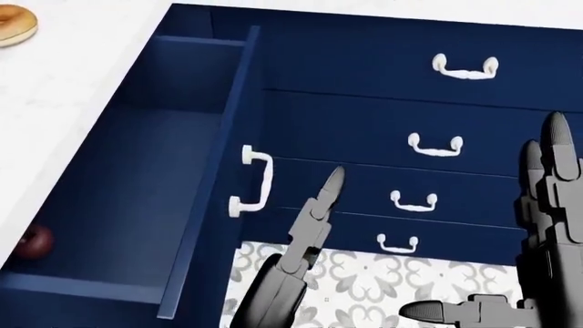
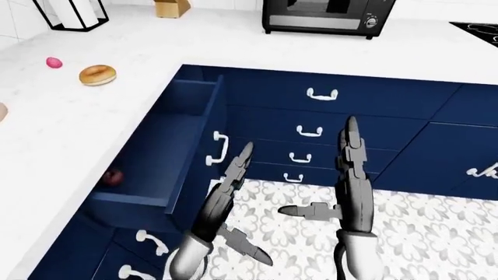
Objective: Close the right drawer.
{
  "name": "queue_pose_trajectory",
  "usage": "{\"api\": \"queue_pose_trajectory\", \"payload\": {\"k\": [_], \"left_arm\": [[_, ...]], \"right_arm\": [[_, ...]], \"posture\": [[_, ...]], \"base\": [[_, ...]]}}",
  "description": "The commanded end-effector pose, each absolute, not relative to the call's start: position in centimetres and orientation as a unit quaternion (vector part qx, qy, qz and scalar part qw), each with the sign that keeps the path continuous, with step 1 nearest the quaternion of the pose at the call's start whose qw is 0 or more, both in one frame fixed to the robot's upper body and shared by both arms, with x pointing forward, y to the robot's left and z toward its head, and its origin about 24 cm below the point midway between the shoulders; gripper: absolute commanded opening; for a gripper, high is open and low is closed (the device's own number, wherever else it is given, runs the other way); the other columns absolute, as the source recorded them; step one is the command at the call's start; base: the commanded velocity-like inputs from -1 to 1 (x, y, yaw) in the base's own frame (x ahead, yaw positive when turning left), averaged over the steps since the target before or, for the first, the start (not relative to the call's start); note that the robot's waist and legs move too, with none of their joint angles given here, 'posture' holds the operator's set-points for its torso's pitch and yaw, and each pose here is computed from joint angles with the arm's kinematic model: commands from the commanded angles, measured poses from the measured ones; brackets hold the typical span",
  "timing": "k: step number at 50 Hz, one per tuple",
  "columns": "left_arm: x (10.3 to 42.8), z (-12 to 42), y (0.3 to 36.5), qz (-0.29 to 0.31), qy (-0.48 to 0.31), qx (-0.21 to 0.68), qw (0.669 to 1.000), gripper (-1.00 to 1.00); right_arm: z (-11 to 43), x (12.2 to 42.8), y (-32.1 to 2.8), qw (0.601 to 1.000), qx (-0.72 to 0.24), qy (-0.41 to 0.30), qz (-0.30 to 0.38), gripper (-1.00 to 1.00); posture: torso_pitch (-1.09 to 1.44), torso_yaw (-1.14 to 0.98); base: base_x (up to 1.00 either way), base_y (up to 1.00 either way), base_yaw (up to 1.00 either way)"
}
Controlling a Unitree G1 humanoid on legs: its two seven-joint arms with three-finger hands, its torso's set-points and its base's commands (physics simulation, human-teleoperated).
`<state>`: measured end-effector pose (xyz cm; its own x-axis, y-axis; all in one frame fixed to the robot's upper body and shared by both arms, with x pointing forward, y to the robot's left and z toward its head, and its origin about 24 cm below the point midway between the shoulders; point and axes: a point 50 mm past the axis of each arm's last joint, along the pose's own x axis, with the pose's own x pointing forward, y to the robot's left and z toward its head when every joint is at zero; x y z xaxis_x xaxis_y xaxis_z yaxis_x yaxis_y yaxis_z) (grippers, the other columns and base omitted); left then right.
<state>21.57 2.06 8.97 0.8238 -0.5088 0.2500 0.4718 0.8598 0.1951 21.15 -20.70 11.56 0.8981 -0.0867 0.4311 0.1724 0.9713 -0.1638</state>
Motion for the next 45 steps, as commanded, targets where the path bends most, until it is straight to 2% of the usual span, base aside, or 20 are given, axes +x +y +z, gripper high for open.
{"api": "queue_pose_trajectory", "payload": {"k": [1,7,14,18,32,45], "left_arm": [[21.6,10.6,2.0,-0.248,-0.193,0.048,0.948,1.0],[22.2,8.2,2.1,-0.23,-0.157,0.037,0.96,1.0],[23.9,5.0,2.1,-0.228,-0.05,0.055,0.971,1.0],[24.2,4.5,2.1,-0.229,-0.033,0.051,0.972,1.0],[27.3,2.5,3.9,-0.141,0.057,0.029,0.988,1.0],[28.6,1.5,4.8,-0.101,0.101,0.007,0.99,1.0]], "right_arm": [[13.1,21.0,-20.6,0.959,-0.106,-0.256,-0.068,1.0],[12.9,21.0,-20.6,0.959,-0.106,-0.253,-0.066,1.0],[12.9,21.0,-20.5,0.959,-0.107,-0.252,-0.066,1.0],[12.8,21.1,-20.5,0.96,-0.107,-0.252,-0.066,1.0],[12.6,21.2,-20.5,0.96,-0.109,-0.25,-0.064,1.0],[12.3,21.3,-20.4,0.961,-0.108,-0.249,-0.061,1.0]], "posture": [[0.0,0.0],[0.0,0.0],[0.0,0.0],[0.0,0.0],[0.0,0.0],[0.0,0.0]], "base": [[0.0,0.0,0.0],[0.0,0.0,0.0],[0.0,0.0,0.0],[0.0,0.0,0.0],[0.0,0.0,0.0],[0.0,0.0,0.0]]}}
